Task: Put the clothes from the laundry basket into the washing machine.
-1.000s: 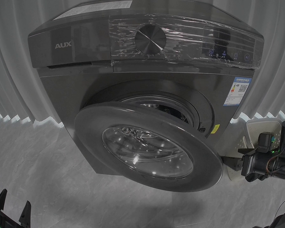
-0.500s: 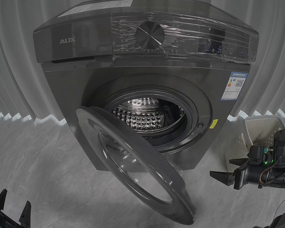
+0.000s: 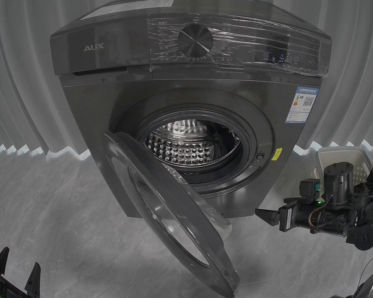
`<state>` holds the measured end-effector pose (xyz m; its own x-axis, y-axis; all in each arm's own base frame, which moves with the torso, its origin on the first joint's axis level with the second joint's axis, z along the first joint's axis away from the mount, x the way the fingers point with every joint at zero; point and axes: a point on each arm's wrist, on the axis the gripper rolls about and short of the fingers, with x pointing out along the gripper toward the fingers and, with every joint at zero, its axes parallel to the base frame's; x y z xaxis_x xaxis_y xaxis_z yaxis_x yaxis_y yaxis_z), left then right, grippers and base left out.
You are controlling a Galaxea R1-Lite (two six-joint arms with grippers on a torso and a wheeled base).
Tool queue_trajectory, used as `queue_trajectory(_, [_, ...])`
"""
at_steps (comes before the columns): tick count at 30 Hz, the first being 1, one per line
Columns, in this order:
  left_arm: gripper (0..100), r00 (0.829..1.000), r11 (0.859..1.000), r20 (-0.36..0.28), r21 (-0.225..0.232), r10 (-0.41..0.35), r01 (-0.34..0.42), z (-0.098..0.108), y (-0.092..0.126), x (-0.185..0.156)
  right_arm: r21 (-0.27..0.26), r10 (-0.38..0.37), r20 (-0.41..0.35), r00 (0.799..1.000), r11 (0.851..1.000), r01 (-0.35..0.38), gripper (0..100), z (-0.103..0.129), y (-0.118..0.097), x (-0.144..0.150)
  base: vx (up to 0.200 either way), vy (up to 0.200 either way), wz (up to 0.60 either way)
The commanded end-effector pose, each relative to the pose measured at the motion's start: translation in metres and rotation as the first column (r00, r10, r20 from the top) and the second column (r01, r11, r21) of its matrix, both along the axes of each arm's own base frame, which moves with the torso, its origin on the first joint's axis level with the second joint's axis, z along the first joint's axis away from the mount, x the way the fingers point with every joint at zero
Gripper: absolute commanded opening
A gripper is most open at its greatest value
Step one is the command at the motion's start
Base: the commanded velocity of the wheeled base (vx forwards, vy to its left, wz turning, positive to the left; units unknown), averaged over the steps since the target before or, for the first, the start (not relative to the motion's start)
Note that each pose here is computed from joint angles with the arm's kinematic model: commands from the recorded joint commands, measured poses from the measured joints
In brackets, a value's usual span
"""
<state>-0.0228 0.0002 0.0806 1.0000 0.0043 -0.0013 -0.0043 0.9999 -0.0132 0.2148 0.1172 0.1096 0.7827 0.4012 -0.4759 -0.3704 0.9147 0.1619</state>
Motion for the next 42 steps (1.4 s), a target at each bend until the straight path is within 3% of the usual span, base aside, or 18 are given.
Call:
queue_trajectory(1, [100,1.0,1.0,0.001,-0.001,0.002,-0.002,-0.005,0.0,0.0,-0.055,-0.019,-0.071,0.997,0.998,0.015,100,-0.032,0.018,0.034,0.0,0.0,0.0])
queue_trajectory(10, [100,1.0,1.0,0.001,0.001,0.0,0.0,-0.005,0.0,0.0,-0.071,0.005,-0.098,0.995,0.997,-0.012,100,-0.053,0.04,0.058,0.0,0.0,0.0])
queue_trajectory(16, [100,1.0,1.0,0.001,-0.001,0.002,-0.002,-0.005,0.0,0.0,-0.072,0.036,-0.108,0.994,0.996,-0.044,100,-0.057,0.048,0.056,0.0,0.0,0.0])
queue_trajectory(22, [100,1.0,1.0,0.001,-0.001,-0.001,0.001,-0.005,0.0,0.0,-0.046,0.124,-0.115,0.986,0.99,-0.13,100,-0.058,0.063,0.042,0.0,0.0,0.0])
queue_trajectory(32, [100,1.0,1.0,0.001,-0.001,0.0,0.0,-0.005,0.0,0.0,-0.016,0.126,-0.052,0.991,0.992,-0.127,100,-0.053,0.068,0.049,0.0,0.0,0.0])
queue_trajectory(42, [100,1.0,1.0,0.001,0.001,0.0,0.0,-0.005,0.0,0.0,-0.013,0.117,-0.027,0.993,0.993,-0.118,100,-0.055,0.081,0.059,-0.18,0.0,0.0])
